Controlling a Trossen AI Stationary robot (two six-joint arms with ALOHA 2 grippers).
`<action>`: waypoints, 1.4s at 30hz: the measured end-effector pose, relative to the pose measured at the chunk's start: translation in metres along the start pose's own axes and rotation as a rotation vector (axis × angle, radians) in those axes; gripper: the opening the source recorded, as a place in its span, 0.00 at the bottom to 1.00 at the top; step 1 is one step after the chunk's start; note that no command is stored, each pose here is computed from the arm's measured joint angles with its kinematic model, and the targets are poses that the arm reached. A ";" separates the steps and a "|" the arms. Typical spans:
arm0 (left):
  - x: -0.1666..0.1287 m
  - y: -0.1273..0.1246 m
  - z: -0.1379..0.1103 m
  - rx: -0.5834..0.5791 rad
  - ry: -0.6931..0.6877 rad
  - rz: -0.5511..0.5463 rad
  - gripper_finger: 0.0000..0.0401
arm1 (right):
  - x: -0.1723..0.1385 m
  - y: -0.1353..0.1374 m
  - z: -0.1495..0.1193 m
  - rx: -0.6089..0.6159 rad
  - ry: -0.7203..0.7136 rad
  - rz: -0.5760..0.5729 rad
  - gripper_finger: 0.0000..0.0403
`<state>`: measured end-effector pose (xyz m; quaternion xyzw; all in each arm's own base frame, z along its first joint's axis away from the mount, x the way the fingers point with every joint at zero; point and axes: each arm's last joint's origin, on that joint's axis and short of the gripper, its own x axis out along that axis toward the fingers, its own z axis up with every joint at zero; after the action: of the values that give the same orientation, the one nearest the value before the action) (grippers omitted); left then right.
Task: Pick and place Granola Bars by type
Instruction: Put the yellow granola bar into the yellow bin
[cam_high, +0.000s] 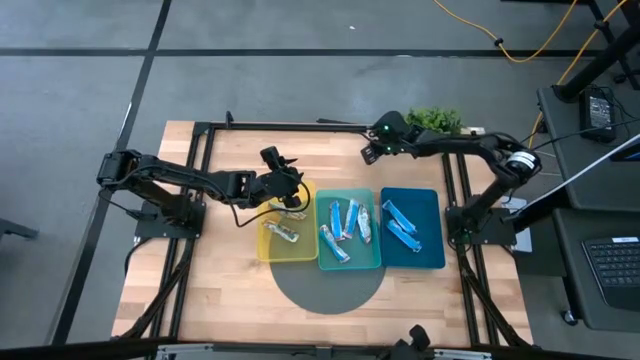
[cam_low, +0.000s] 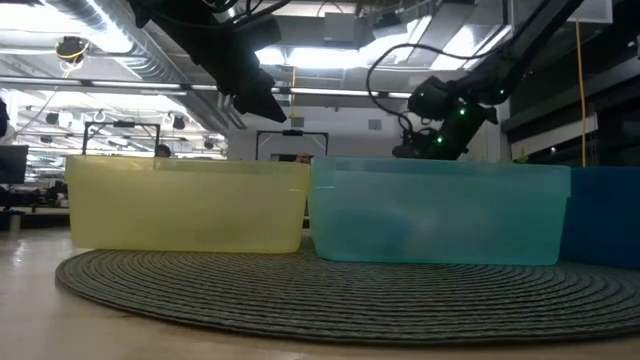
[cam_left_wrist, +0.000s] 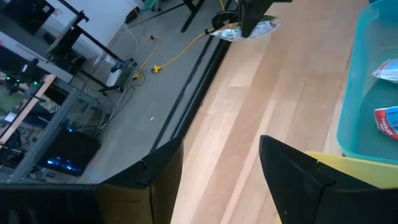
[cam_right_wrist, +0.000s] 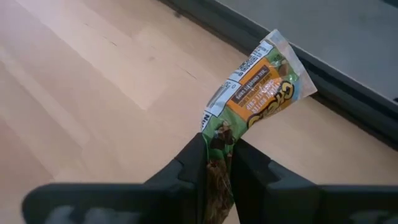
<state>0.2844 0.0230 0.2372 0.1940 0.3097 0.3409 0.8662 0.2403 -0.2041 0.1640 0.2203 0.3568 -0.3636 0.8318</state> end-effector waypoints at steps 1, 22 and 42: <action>0.000 0.000 0.000 0.000 0.000 0.000 0.51 | -0.002 0.002 0.001 -0.005 -0.007 0.005 0.16; 0.000 0.000 0.000 0.000 0.000 0.000 0.51 | -0.065 0.057 0.010 -0.392 -0.202 0.152 0.16; 0.000 0.000 0.000 -0.006 0.001 0.000 0.51 | -0.097 0.124 -0.029 -0.892 -0.228 0.116 0.16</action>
<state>0.2844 0.0231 0.2371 0.1913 0.3089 0.3419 0.8667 0.2762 -0.0635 0.2315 -0.1811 0.3719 -0.1494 0.8981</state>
